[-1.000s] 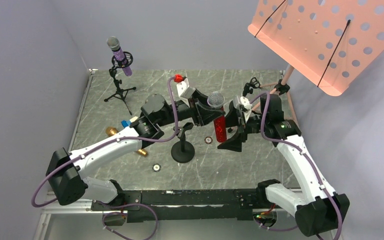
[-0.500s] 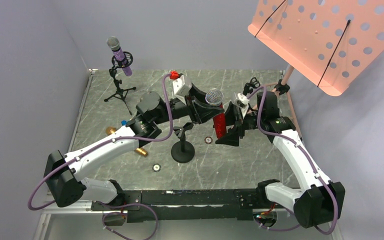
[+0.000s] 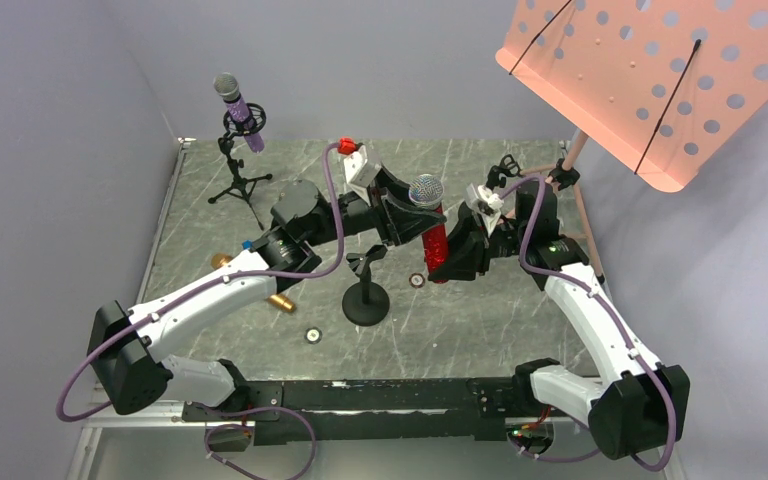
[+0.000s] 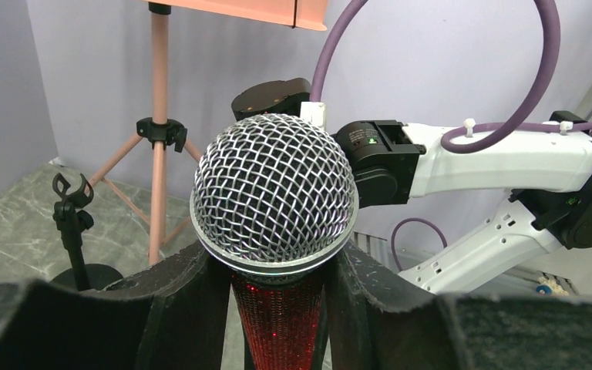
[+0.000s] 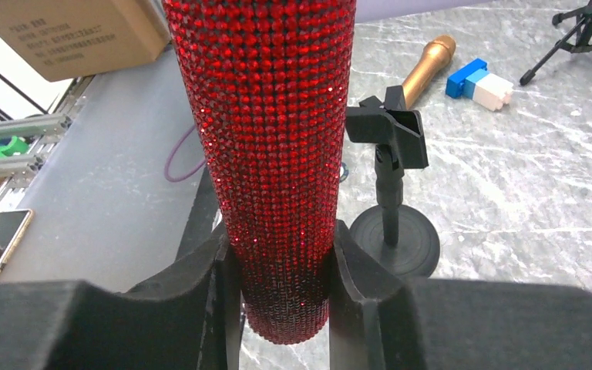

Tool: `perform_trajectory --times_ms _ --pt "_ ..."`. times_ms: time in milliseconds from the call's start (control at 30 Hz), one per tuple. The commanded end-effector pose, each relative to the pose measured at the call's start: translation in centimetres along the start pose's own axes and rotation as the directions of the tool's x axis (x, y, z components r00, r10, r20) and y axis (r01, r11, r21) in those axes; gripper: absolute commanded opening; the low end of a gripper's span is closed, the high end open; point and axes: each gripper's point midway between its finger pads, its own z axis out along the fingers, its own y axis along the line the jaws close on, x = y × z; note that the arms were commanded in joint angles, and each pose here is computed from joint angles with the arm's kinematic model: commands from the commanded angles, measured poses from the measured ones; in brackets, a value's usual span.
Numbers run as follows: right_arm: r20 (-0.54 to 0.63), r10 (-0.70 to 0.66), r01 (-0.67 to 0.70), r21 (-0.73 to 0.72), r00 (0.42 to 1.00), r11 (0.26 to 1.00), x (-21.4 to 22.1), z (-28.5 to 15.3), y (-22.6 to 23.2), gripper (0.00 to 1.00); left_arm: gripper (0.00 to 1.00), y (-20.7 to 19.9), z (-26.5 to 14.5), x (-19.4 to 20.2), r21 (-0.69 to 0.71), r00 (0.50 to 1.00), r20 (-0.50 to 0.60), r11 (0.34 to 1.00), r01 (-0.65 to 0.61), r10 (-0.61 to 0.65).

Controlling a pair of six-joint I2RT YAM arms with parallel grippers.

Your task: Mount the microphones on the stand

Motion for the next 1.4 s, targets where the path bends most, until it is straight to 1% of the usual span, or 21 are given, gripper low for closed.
perform_trajectory --times_ms 0,100,133,200,300,333,400,500,667,733,833,933,1000,1067,1133,1233,1367 --pt "0.010 0.010 -0.009 -0.036 1.000 0.999 -0.1 0.2 0.6 0.13 0.00 -1.9 0.1 -4.4 0.055 0.992 0.105 0.996 -0.073 0.067" --pt "0.010 -0.006 0.006 -0.038 1.000 0.999 -0.3 0.2 0.8 0.06 0.01 -1.9 -0.1 -4.4 0.051 0.992 0.109 0.997 -0.066 0.060" --pt "0.008 -0.009 0.009 -0.037 1.000 0.999 -0.4 0.2 0.8 0.05 0.07 -2.0 -0.2 -4.3 0.050 0.993 0.106 0.997 -0.060 0.054" --pt "0.005 -0.029 0.029 -0.035 1.000 0.999 -0.6 0.1 0.8 0.04 0.23 -1.9 -0.6 -4.3 0.043 0.993 0.107 0.998 -0.048 0.043" --pt "-0.002 -0.037 0.037 -0.033 0.999 0.999 -0.9 0.1 0.8 0.03 0.62 -1.8 -1.4 -4.2 0.020 0.993 0.119 0.999 -0.032 0.029" --pt "-0.003 -0.050 0.050 -0.031 0.999 0.998 -1.1 0.0 0.8 0.03 0.73 -1.8 -1.8 -4.3 0.010 0.992 0.122 1.000 -0.029 0.028" --pt "-0.009 -0.051 0.050 -0.025 0.999 0.998 -1.1 0.0 0.7 0.03 0.86 -2.0 -2.6 -4.2 -0.004 0.993 0.114 0.999 -0.037 0.038" --pt "-0.016 -0.047 0.047 -0.011 0.999 0.999 -1.0 0.0 0.4 0.02 0.98 -2.2 -4.3 -4.1 -0.044 0.993 0.097 0.997 -0.065 0.069" --pt "-0.049 -0.062 0.064 0.044 0.997 0.997 -0.5 -0.2 -0.6 0.01 0.99 -2.0 -8.9 -2.7 -0.158 0.989 0.038 0.978 -0.135 0.142" --pt "-0.100 -0.088 0.096 0.085 0.991 0.992 -0.1 -0.5 -1.4 0.01 0.99 -1.8 -11.0 -1.2 -0.191 0.983 -0.028 0.964 -0.184 0.182" --pt "-0.179 -0.126 0.147 0.112 0.976 0.983 0.4 -1.1 -2.6 0.01 0.99 -1.4 -14.0 2.2 -0.199 0.949 -0.169 0.934 -0.296 0.265" --pt "-0.211 -0.151 0.174 0.093 0.966 0.980 0.6 -1.2 -3.3 0.01 0.99 0.0 -17.0 5.5 -0.230 0.902 -0.306 0.896 -0.380 0.304" --pt "-0.216 -0.156 0.175 0.073 0.964 0.982 1.1 -1.2 -3.0 0.01 0.99 0.7 -18.3 6.9 -0.239 0.876 -0.343 0.870 -0.431 0.339" --pt "-0.224 -0.170 0.191 0.075 0.960 0.979 1.5 -1.3 -3.0 0.01 0.99 1.2 -18.9 8.0 -0.229 0.854 -0.346 0.848 -0.478 0.388" --pt "-0.224 -0.189 0.212 0.084 0.956 0.974 1.8 -1.4 -2.8 0.01 0.99 1.5 -19.1 9.4 -0.205 0.839 -0.326 0.833 -0.513 0.436" --pt "-0.215 -0.227 0.250 0.086 0.950 0.964 2.3 -1.4 -2.2 0.01 0.99 2.1 -19.0 10.1 -0.223 0.841 -0.281 0.821 -0.525 0.462" --pt "-0.207 -0.243 0.265 0.084 0.948 0.961 3.6 -1.4 -2.0 0.01 0.99 3.3 -18.5 11.0 -0.240 0.854 -0.292 0.832 -0.501 0.430"
